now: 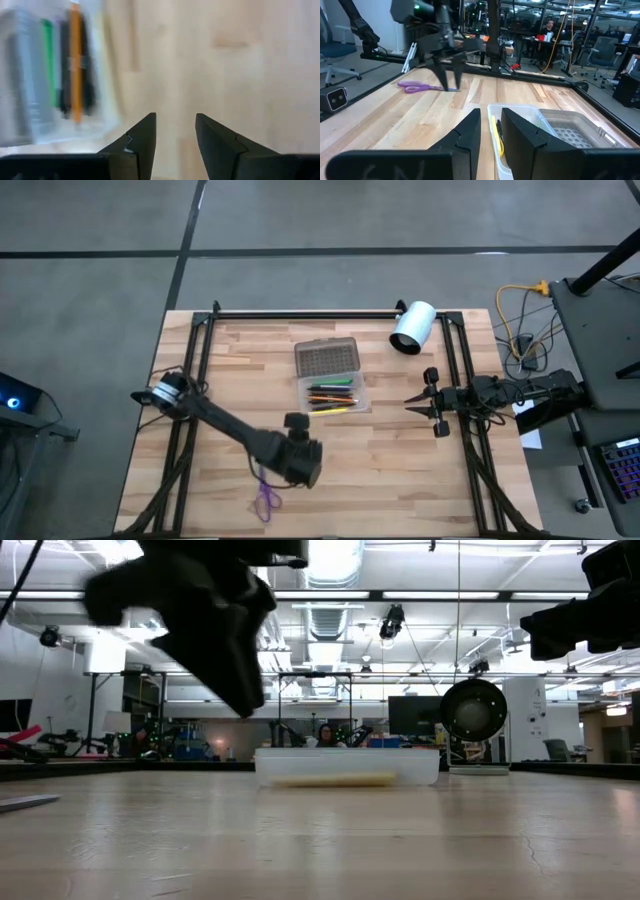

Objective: Pick & place school supplies into a supply box
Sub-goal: Put the purple scissors into the transparent supply box

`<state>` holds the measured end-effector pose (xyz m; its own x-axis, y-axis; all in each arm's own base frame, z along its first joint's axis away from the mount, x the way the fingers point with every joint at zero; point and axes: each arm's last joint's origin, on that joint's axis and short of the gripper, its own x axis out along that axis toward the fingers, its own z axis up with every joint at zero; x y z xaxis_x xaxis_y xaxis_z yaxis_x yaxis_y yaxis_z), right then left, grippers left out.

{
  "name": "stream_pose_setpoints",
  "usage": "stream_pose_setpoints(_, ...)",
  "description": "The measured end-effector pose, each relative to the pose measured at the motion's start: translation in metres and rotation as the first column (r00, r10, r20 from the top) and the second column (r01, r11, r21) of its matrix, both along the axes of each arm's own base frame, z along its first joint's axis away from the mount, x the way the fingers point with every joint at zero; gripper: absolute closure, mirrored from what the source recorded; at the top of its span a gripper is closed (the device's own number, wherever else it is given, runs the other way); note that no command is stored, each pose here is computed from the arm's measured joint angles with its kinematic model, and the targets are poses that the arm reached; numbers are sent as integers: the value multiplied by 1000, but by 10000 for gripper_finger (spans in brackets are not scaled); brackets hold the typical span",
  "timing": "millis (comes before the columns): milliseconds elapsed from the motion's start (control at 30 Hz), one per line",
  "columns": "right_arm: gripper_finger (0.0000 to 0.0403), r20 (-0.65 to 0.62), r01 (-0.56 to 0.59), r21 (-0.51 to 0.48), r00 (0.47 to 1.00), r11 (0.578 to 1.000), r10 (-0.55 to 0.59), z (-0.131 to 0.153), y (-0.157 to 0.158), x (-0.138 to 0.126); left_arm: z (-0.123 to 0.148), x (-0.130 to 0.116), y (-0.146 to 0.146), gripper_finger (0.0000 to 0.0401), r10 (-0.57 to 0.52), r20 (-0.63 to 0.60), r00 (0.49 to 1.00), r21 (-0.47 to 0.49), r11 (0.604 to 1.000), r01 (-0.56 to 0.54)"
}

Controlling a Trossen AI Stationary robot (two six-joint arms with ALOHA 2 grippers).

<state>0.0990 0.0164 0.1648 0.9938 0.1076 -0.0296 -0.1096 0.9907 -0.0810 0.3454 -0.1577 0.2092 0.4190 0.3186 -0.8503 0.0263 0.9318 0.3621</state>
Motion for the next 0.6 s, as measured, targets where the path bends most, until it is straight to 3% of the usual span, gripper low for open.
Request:
stream_pose_setpoints(267,335,1,1,0,1000,1000,-1,0,0,0,0,-20,-38,278,-107,-60,992,-145,985,97)
stream_pose_setpoints(600,335,0,1,0,1000,1000,-1,0,0,0,-2,-32,-55,278,-212,-166,963,-338,930,146)
